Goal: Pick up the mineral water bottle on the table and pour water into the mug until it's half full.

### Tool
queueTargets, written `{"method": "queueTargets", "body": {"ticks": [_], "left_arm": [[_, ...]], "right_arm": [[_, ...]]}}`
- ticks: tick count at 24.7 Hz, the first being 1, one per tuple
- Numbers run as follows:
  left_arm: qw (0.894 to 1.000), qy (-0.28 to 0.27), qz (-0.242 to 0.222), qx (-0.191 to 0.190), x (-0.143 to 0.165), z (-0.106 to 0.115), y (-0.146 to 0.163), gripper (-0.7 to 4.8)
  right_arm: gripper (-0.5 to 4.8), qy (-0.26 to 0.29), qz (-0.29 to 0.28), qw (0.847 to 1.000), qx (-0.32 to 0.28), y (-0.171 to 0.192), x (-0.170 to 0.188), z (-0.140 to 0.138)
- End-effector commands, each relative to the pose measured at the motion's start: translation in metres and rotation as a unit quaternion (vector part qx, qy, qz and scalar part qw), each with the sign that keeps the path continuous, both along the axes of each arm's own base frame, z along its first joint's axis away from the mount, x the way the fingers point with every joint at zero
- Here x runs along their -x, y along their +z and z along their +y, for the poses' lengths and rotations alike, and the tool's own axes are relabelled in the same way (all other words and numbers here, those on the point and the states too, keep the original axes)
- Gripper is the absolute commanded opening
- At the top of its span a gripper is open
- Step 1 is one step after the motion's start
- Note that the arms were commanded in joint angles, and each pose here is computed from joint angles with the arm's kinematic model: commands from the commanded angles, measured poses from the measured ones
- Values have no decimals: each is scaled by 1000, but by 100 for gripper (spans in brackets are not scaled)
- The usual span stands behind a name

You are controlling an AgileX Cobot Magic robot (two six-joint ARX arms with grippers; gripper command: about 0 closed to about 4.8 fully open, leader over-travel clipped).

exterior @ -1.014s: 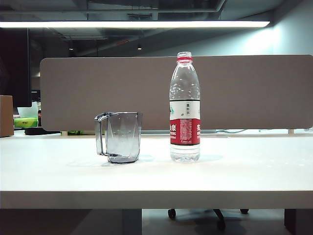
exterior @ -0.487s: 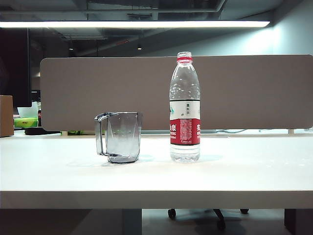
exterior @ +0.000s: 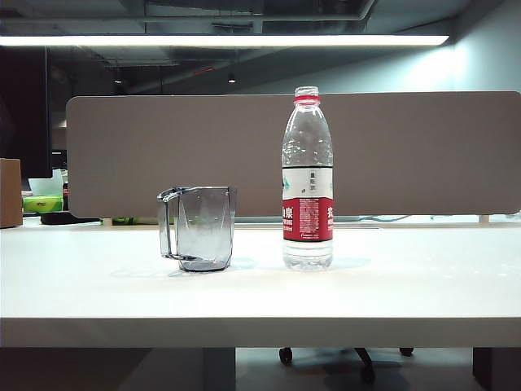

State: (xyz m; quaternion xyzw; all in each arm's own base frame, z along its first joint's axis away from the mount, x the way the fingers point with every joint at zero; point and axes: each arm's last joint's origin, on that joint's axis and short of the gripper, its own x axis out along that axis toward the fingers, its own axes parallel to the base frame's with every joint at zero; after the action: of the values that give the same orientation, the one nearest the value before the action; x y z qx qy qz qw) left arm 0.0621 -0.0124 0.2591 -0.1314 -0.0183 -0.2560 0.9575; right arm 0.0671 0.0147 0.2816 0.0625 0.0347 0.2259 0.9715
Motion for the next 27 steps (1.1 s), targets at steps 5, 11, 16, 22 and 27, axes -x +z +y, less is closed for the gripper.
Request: {"method": "queueTargets", "body": {"ticks": [5,11,16,22,27], "left_arm": [[999,-4,27,-18,-5,0,-6,-5],[999,-4,29,-18,-5,0,-6,-5],[999,-4,26,-18,-4,0,-6,-5],[1000,-4,24,-18,-4,0,-6,-5],[1000,-4,25,-18,-4,0,-6,-5]], "right_arm": [[262,56,-26,998,33,12,-93,28],[265,62,-1,997,41,-33,-159,69],[265,27,-21,999,22,-81,-154,74],[342,13,-28,999,31,-114,-150,75],[479,18,-25,999,33,-140,-173,83]]}}
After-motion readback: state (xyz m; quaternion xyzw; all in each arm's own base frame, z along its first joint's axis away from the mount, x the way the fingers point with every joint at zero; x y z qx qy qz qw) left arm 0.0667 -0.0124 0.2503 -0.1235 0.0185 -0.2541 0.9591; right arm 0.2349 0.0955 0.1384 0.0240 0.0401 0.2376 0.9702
